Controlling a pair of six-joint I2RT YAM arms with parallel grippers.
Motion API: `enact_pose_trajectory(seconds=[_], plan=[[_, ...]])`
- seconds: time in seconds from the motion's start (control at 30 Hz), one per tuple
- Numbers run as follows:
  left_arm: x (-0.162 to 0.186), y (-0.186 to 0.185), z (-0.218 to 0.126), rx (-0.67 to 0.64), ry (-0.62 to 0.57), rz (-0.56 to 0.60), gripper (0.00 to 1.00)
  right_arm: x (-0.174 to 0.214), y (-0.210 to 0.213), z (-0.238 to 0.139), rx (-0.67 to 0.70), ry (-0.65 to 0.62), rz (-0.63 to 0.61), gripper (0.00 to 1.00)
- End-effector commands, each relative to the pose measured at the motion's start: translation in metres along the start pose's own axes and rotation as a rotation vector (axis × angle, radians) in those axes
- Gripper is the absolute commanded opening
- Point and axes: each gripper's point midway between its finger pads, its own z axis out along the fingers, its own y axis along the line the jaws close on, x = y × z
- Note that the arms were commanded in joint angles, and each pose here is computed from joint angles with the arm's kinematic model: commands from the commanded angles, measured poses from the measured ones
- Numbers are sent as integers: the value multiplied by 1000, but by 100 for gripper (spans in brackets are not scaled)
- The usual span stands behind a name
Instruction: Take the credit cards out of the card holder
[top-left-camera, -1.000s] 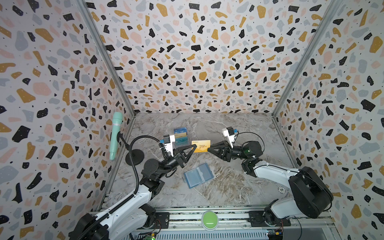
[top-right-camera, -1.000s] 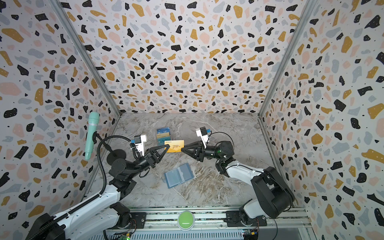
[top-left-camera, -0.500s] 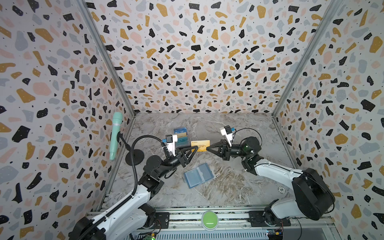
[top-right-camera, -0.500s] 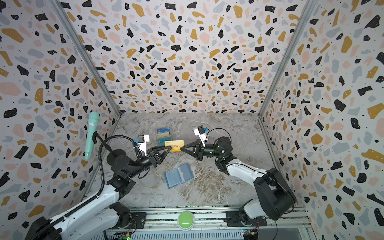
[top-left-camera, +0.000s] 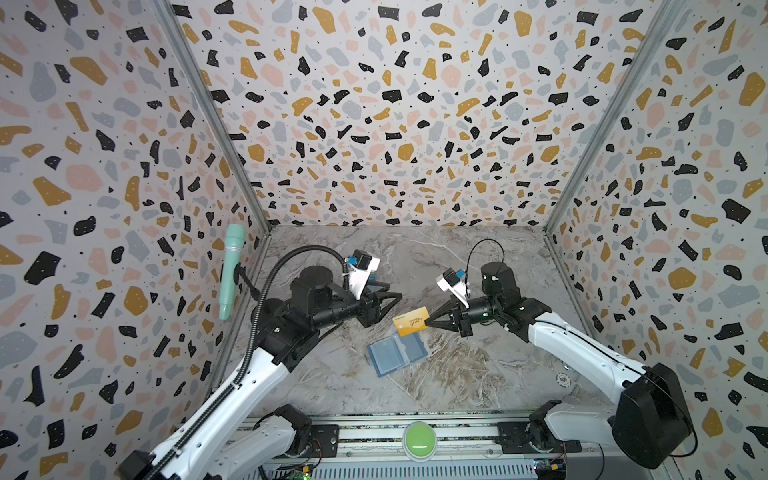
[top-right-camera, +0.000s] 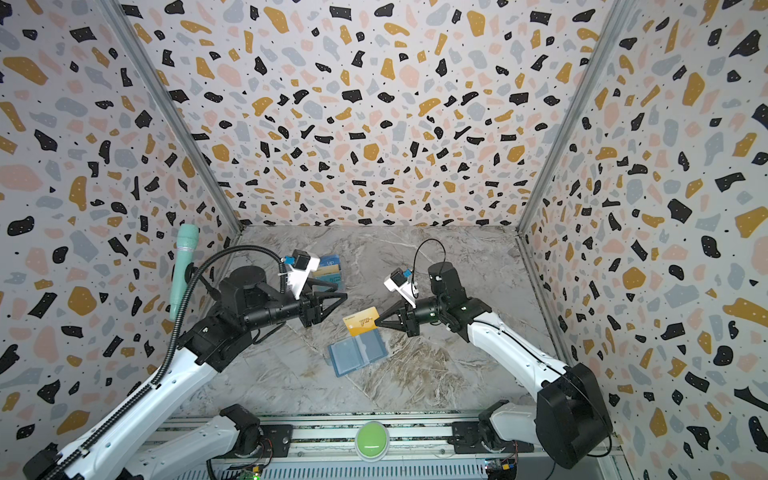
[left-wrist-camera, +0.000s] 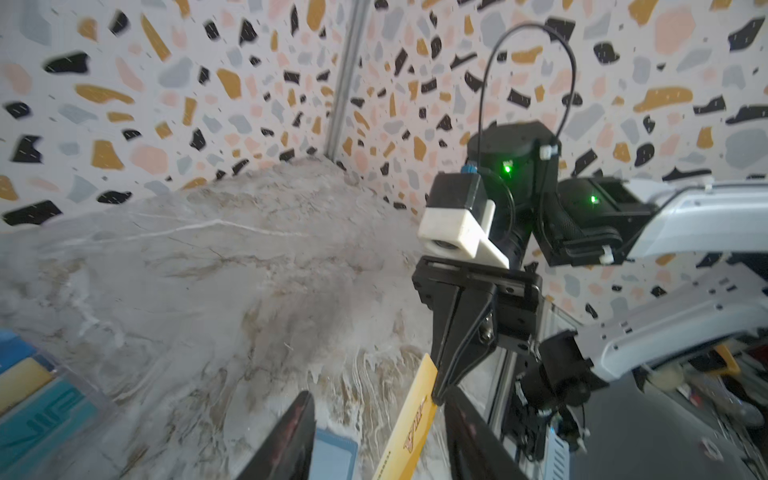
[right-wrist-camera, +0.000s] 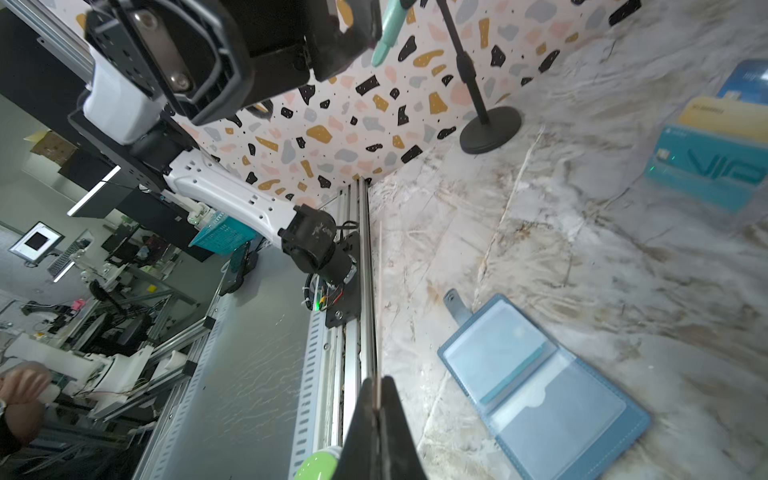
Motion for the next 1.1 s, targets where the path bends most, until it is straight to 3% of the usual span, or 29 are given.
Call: enact_pose_trajectory(seconds=[0.0,0.2,0.37,0.63,0.9,1.07], plan=[[31,-13,-2,94,163,59,51,-2,18,-2,-50,33,-49,0],[54,-13,0,138,263,97,47,-8,20,0,-66,36,-81,0],[60,-20,6,214,268,75,44,-5,25,10,-104,75,-93,0],[62,-34,5,314,281,71,28,-1,25,19,-126,110,-102,0],[75,-30,7,303,306,45,26,-9,28,18,-121,94,-133,0],[78,-20,10,251,313,43,30,-9,29,19,-128,96,-132,0]])
